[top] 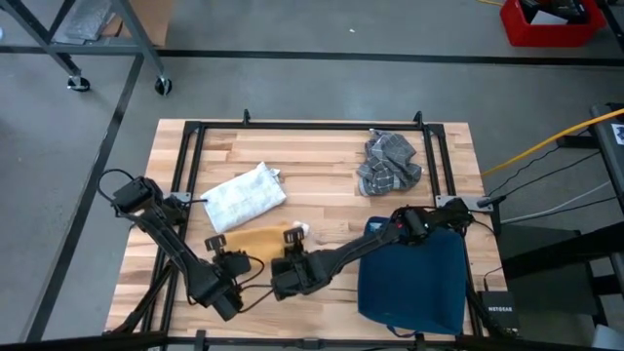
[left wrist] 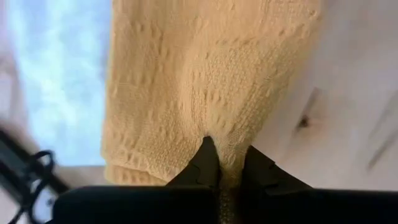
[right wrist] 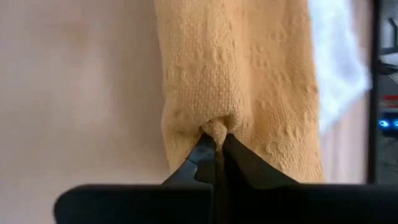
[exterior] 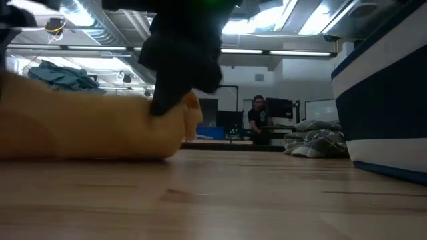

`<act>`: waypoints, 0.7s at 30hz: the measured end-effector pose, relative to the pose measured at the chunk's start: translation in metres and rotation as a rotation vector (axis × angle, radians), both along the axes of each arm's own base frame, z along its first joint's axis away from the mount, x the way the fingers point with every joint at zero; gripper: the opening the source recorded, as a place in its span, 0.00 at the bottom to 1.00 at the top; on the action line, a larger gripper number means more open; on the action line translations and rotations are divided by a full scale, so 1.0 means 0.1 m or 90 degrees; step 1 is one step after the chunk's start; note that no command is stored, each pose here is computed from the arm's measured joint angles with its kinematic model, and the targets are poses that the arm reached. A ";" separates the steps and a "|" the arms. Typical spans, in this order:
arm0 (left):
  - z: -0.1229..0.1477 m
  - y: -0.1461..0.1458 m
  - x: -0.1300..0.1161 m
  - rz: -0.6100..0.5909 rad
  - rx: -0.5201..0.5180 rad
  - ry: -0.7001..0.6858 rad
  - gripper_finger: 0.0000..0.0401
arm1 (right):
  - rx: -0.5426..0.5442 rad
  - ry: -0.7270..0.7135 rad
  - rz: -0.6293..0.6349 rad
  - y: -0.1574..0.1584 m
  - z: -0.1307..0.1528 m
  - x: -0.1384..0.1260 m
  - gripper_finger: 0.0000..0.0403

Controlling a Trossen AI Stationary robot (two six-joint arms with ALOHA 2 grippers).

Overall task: Fold towel
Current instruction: Stack the yellow towel on the white towel

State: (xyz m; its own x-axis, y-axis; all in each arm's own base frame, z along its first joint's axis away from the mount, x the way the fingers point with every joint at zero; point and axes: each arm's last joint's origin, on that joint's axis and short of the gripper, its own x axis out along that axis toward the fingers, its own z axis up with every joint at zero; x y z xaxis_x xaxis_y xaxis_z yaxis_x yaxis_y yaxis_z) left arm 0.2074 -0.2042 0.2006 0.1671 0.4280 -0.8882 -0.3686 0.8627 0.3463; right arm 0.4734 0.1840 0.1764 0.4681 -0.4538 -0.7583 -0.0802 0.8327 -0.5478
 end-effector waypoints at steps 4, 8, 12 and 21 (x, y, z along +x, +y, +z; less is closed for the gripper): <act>0.12 0.09 -0.07 0.030 0.027 0.003 0.04 | -0.015 -0.010 -0.020 -0.18 0.16 0.08 0.02; 0.24 0.18 -0.15 0.075 0.061 -0.016 0.04 | -0.035 -0.047 -0.042 -0.36 0.34 0.18 0.03; 0.38 0.29 -0.24 0.118 0.092 -0.030 0.04 | -0.040 -0.073 -0.047 -0.56 0.49 0.25 0.02; 0.66 0.55 -0.25 0.173 0.076 -0.148 0.04 | -0.050 -0.090 -0.081 -0.96 0.67 0.31 0.02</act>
State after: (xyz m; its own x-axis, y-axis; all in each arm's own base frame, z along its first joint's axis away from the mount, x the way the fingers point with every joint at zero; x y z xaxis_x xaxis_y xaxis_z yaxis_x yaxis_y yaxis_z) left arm 0.1824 -0.1497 0.2664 0.2247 0.5827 -0.7810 -0.6586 0.6815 0.3190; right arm 0.5046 0.0879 0.2429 0.5030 -0.5708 -0.6489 0.1056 0.7858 -0.6094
